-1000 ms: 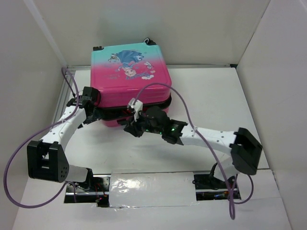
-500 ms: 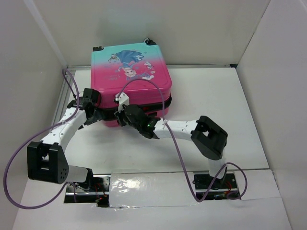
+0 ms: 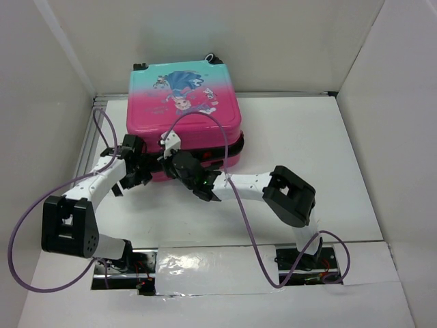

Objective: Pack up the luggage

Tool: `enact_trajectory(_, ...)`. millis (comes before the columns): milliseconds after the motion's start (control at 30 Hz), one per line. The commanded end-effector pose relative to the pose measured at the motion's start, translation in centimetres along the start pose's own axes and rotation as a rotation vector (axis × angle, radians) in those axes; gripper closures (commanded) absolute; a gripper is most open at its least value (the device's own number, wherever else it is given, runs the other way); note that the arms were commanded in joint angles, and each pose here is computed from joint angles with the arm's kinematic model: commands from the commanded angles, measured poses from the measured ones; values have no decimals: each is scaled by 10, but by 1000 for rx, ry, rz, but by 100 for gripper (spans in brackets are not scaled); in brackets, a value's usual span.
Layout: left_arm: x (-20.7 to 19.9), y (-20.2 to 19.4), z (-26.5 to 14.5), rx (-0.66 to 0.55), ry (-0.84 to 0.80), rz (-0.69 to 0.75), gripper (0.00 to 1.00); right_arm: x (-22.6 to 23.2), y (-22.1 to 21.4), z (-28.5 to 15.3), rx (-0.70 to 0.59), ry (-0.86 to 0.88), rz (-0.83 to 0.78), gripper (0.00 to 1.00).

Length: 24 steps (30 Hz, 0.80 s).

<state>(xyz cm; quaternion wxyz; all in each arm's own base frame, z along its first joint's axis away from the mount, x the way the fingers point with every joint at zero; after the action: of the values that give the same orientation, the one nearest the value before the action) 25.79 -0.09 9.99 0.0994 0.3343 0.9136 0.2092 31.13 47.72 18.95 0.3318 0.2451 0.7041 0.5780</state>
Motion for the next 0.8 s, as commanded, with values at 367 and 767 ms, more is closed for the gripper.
enact_trajectory(367,1,-42,-46,186,-171,-13,0,-44,164,-47,-352,-37,22,94)
enact_trajectory(767,-30,65,-211,-227,-665,-132,0,-237,210,-90,-220,-263,110,62)
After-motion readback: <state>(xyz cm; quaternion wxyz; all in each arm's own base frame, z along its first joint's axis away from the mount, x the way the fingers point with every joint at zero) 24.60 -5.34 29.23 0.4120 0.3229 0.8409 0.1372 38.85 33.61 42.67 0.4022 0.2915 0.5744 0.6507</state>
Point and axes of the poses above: each gripper's point midway between its finger pads, its own z axis out along the fingers, its own x axis along the line the jaws close on, y = z × x, the point moved 2 cm from there along -z, back along the fingers, and after that the axes turned 14 degrees about -z, right-handed, at the moved point
